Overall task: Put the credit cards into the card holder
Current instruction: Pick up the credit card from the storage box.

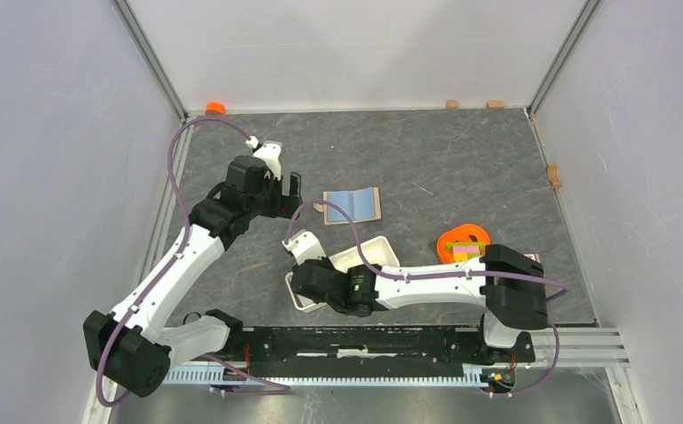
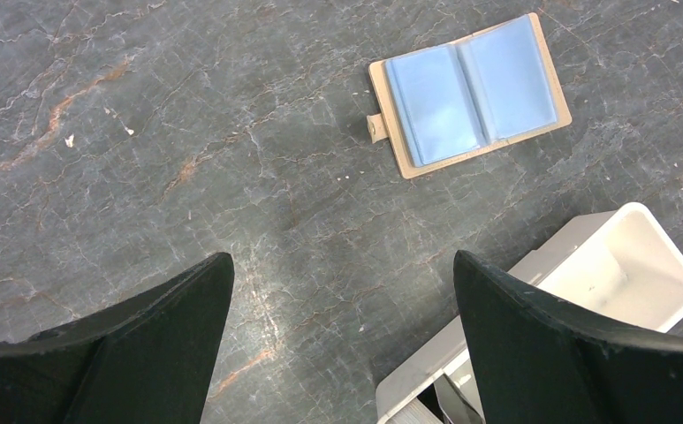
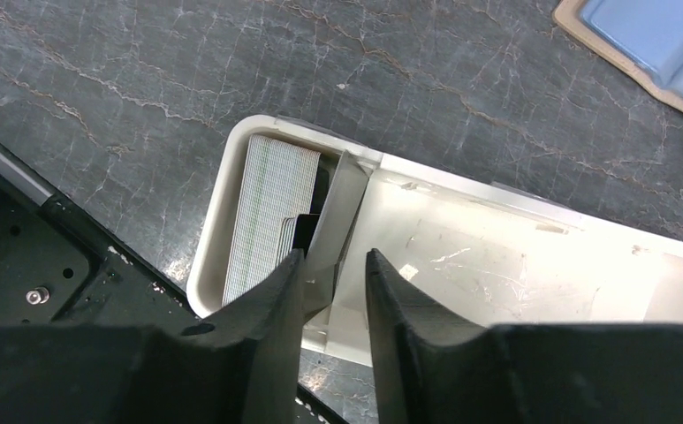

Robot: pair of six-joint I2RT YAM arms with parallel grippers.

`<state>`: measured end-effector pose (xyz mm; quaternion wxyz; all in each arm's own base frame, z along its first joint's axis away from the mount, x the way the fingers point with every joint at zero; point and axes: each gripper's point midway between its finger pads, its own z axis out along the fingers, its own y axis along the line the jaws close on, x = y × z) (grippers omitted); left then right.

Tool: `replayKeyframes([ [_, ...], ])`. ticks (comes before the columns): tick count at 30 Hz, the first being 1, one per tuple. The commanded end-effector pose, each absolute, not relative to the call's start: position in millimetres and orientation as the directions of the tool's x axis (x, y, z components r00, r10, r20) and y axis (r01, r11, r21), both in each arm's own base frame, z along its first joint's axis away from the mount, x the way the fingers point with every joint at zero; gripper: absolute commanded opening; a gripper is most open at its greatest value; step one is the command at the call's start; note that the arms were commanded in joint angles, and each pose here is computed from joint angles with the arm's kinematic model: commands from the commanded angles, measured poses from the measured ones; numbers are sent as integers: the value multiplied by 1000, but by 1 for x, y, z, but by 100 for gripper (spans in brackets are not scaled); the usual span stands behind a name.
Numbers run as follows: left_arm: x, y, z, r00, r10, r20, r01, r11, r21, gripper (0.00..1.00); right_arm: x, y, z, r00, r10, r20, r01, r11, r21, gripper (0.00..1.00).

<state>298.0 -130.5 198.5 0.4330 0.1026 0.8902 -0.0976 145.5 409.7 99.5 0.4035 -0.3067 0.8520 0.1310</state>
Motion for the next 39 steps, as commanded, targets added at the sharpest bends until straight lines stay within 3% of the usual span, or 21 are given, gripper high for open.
replayKeyframes([
  [1, 302, -130, 211, -558, 97, -824, 280, 957, -77, 100, 150, 411, 118, -481, -333, -811, -616, 787, 42, 40],
  [12, 302, -130, 210, -559, 98, -823, 279, 957, -76, 100, 150, 423, 137, -470, -261, -843, -626, 772, 110, 43],
  [25, 303, -127, 211, -558, 92, -825, 261, 963, -69, 100, 161, 441, 122, -462, -292, -837, -609, 791, 60, 45],
  [39, 303, -123, 212, -557, 85, -826, 243, 968, -64, 100, 180, 450, 108, -457, -303, -836, -578, 815, 21, 38],
])
